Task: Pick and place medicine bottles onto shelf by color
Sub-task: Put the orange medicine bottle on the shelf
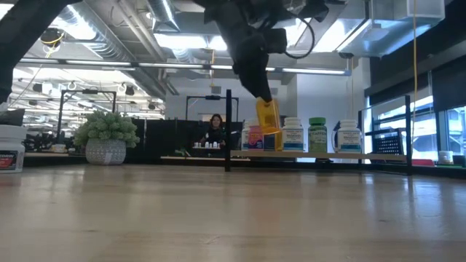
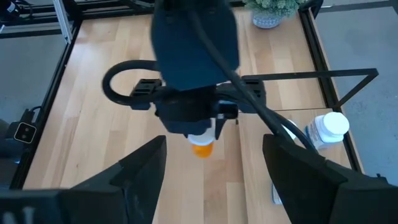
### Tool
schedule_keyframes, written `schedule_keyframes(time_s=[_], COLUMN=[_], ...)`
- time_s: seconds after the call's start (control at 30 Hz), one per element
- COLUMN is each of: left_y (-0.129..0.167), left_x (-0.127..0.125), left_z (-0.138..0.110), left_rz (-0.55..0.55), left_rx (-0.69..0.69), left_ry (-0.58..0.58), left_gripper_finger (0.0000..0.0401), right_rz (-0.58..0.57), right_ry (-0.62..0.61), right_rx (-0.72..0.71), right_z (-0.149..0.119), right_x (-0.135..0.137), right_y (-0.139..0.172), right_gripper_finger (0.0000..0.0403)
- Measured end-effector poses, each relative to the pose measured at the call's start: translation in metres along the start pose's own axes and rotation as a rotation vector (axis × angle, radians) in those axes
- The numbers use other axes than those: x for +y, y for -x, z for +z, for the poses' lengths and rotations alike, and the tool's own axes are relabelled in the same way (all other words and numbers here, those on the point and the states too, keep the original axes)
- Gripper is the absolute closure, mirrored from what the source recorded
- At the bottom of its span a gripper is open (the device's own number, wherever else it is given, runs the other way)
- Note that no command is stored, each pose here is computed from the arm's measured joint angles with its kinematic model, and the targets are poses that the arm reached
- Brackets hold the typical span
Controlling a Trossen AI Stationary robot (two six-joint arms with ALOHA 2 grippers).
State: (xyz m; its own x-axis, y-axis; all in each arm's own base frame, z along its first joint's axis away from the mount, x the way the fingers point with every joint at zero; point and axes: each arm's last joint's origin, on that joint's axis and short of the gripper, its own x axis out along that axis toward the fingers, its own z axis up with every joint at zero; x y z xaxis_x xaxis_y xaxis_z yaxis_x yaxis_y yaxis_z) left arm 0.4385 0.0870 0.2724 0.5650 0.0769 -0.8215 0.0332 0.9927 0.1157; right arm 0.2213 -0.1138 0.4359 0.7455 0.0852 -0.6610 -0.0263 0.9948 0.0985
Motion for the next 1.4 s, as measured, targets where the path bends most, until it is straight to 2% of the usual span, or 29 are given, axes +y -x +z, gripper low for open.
schedule_keyframes(time_s=[0.27,0.43,0.53,0.7,0.83,1.03,1.2,1.4], left_y=[0.0,0.0,0.0,-0.02,-0.032,-0.046,-0.064,-0.069], left_x=[-0.017,-0.017,-0.017,-0.024,-0.023,-0.021,-0.025,-0.031], left_z=[0.004,0.002,0.002,-0.005,-0.006,-0.006,-0.014,-0.017], left_rz=[-0.023,-0.026,-0.028,-0.069,-0.116,-0.074,-0.087,-0.098], left_rx=[0.0,0.013,0.02,0.077,0.068,0.067,0.127,0.156], left_ry=[-0.048,-0.047,-0.043,-0.021,-0.012,-0.018,-0.016,-0.025], left_gripper_finger=[0.0193,0.0193,0.0193,0.0193,0.0193,0.0193,0.0193,0.0193], right_rz=[0.006,0.102,0.119,0.125,0.115,0.114,0.114,0.116], right_ry=[-0.005,-0.042,-0.057,-0.046,-0.035,-0.029,-0.027,-0.027], right_rx=[0.008,0.04,0.061,0.061,0.053,0.054,0.054,0.054], right_z=[-0.001,-0.006,-0.008,-0.007,-0.007,-0.007,-0.007,-0.007], right_x=[0.0,0.005,0.007,0.011,0.011,0.011,0.011,0.011], right_y=[0.0,0.0,0.0,0.0,0.0,0.0,0.0,0.001], right_gripper_finger=[0.0134,0.0134,0.0134,0.0134,0.0134,0.0134,0.0134,0.0134])
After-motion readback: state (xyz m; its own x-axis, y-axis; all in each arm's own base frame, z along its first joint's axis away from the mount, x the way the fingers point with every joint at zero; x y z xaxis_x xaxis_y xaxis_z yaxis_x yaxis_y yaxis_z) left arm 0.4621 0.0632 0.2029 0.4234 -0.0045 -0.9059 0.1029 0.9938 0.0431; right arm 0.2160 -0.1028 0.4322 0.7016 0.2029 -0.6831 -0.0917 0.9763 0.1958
